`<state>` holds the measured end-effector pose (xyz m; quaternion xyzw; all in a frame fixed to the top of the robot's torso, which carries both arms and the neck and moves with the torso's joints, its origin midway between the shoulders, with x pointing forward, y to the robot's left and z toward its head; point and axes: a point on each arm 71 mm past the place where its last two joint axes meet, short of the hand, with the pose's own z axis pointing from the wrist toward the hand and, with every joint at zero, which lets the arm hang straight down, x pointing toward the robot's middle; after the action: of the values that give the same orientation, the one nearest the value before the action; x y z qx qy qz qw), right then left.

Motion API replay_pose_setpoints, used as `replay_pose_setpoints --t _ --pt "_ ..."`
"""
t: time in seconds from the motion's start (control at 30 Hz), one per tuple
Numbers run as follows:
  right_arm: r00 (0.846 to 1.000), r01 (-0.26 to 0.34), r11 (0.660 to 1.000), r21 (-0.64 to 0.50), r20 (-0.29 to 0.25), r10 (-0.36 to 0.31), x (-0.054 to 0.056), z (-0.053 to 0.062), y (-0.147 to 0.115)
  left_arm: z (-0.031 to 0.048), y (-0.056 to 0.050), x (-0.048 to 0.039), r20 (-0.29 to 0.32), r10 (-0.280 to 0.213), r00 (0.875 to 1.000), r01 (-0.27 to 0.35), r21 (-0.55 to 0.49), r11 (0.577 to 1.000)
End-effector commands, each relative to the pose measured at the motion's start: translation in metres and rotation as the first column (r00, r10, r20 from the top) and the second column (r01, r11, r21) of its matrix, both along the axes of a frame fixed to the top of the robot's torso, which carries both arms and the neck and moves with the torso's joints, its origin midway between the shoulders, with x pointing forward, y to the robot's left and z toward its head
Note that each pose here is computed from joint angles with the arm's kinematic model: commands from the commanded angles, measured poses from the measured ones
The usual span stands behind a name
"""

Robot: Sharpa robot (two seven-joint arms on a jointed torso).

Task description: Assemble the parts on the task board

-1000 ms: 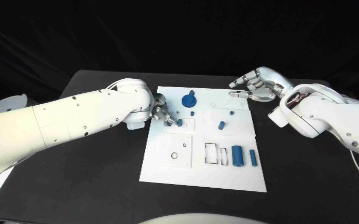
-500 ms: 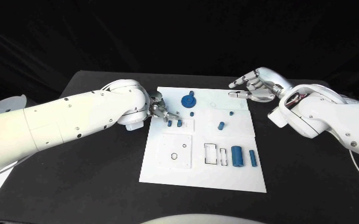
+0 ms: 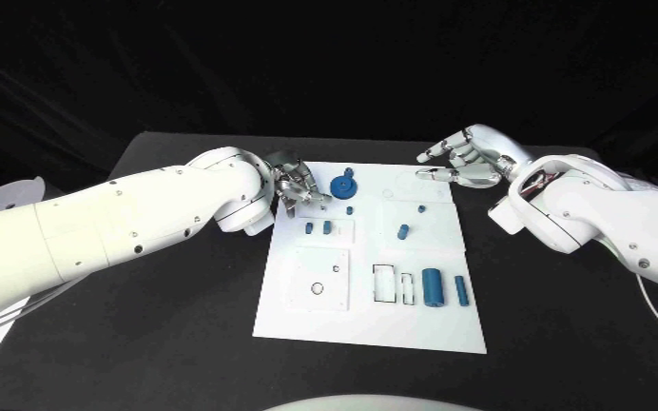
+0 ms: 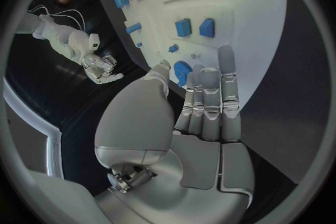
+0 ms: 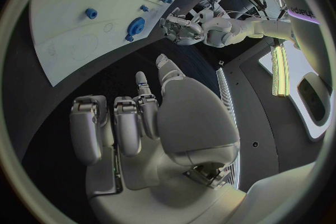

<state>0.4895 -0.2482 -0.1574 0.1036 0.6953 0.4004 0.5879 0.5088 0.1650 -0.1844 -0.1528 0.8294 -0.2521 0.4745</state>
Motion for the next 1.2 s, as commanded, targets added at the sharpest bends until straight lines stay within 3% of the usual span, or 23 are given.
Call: replay_pose_setpoints --t 0.03,0.07,0.2,0.33,0.4,0.53,0.7,1.2 --pt "1.0 -0.015 1.0 -0.002 -0.002 0.015 -0.001 -0.001 0.001 0.014 -0.018 0.0021 0.203 -0.101 0.974 0.118 -0.074 0.99" --pt "1.0 -0.015 1.0 -0.002 -0.002 0.015 -0.001 -0.001 0.002 0.0153 -0.023 0.0019 0.233 -0.128 0.964 0.148 -0.066 0.987" --pt "1.0 -0.017 1.0 -0.002 -0.002 0.017 0.0 -0.001 0.002 0.0181 -0.043 0.0002 0.345 -0.263 0.901 0.278 0.007 0.961" --pt "1.0 -0.02 1.0 -0.001 -0.003 0.02 -0.001 -0.001 0.003 0.0141 -0.058 -0.0002 0.391 -0.376 0.84 0.362 0.112 0.925" --pt "1.0 -0.021 1.0 -0.001 -0.004 0.021 -0.001 -0.002 0.004 0.0107 -0.063 0.0008 0.394 -0.411 0.822 0.381 0.155 0.911" --pt "1.0 -0.022 1.0 0.0 -0.004 0.022 -0.001 -0.002 0.004 0.004 -0.068 0.0023 0.374 -0.45 0.811 0.4 0.209 0.893" --pt "1.0 -0.023 1.0 0.0 -0.003 0.023 -0.001 -0.002 0.005 -0.0027 -0.074 0.0034 0.336 -0.482 0.809 0.413 0.257 0.874" --pt "1.0 -0.026 1.0 0.001 -0.003 0.026 -0.001 -0.002 0.006 -0.0165 -0.078 0.008 0.252 -0.49 0.835 0.403 0.328 0.855"
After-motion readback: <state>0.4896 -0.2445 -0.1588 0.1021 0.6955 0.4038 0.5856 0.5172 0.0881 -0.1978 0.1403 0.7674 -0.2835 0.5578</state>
